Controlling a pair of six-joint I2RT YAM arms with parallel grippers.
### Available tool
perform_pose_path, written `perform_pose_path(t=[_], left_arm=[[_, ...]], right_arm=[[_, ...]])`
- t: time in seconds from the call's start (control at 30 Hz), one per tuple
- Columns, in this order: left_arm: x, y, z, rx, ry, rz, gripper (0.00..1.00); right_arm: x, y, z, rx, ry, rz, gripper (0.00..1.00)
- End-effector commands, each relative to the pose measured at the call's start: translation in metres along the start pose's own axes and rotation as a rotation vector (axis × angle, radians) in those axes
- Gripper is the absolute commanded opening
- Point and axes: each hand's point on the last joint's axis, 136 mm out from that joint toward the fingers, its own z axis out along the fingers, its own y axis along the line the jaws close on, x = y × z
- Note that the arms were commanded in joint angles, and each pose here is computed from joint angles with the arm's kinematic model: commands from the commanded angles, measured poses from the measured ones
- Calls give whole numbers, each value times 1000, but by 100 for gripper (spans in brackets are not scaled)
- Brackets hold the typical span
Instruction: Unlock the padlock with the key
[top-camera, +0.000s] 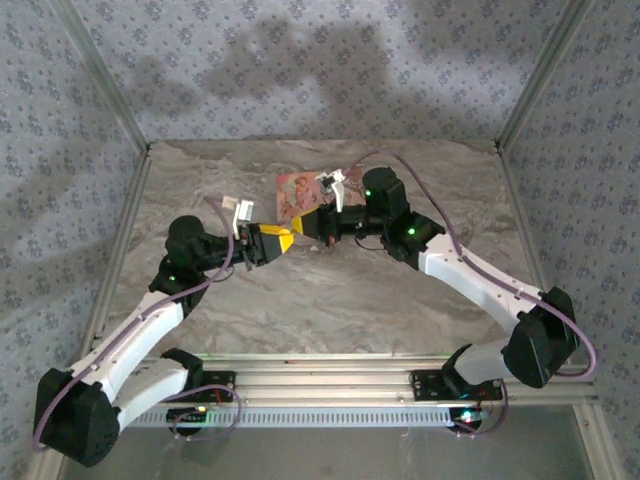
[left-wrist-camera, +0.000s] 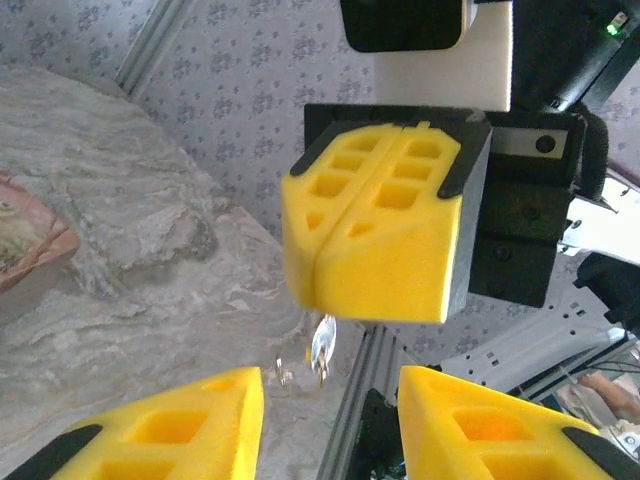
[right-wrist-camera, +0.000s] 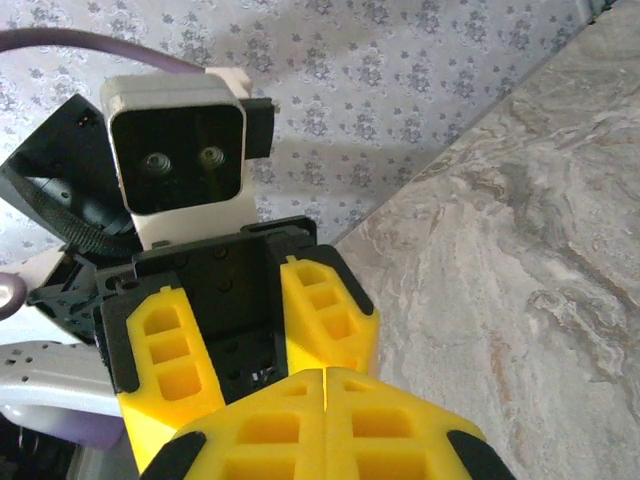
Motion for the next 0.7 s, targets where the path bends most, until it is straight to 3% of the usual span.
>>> perform_pose_path(t=[0.0,0.67], left_arm=[[-8,-16,3,77,-19,37,40],[-2,-2,8,44,-6,12,31]], right_arm=[[-9,20,-2,-55,-4,-57,0],[-16,22,-3,-38,-39,-68,0]])
